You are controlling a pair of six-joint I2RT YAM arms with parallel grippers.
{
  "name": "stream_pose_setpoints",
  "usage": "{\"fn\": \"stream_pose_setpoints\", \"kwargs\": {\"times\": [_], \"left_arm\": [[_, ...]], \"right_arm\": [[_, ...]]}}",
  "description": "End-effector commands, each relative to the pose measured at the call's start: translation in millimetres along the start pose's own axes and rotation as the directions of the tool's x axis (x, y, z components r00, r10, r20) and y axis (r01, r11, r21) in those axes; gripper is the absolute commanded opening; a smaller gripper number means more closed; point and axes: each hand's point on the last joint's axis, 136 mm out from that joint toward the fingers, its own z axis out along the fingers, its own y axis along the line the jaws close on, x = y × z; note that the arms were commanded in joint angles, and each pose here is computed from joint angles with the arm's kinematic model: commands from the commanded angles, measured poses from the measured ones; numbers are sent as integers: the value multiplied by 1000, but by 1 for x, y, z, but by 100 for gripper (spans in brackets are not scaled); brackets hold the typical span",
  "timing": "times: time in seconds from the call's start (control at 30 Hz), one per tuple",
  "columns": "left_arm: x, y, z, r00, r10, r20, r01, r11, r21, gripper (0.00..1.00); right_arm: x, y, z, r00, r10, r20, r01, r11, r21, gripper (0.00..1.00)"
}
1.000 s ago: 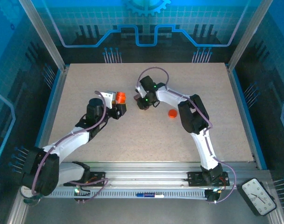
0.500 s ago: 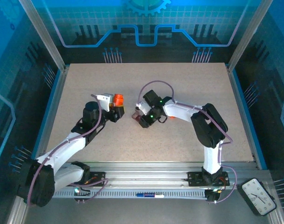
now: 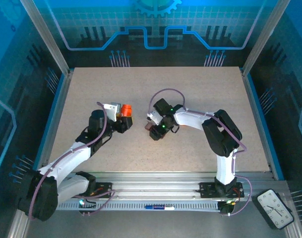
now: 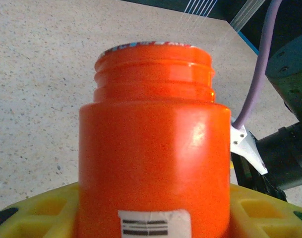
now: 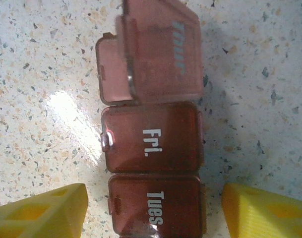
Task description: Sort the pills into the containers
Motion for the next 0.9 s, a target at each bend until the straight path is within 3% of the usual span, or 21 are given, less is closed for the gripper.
{"fn": "stream_pose_setpoints", "kwargs": {"times": [0.0,0.23,0.87], "left_arm": [[7,-6,-3,999,-36,-24,37,999,34,0],[33,-15,0,996,-12,-92,16,999,42,0],[88,-18,24,953,38,-300,-28,999,35,0]], "right_arm": [[1,2,-19,994,103,46,-100,992,-81,74],[-1,-5,-45,947,290,139,-255,941,-221,74],[21,-29,-14,930,364,50,-357,928,-106,69]]}}
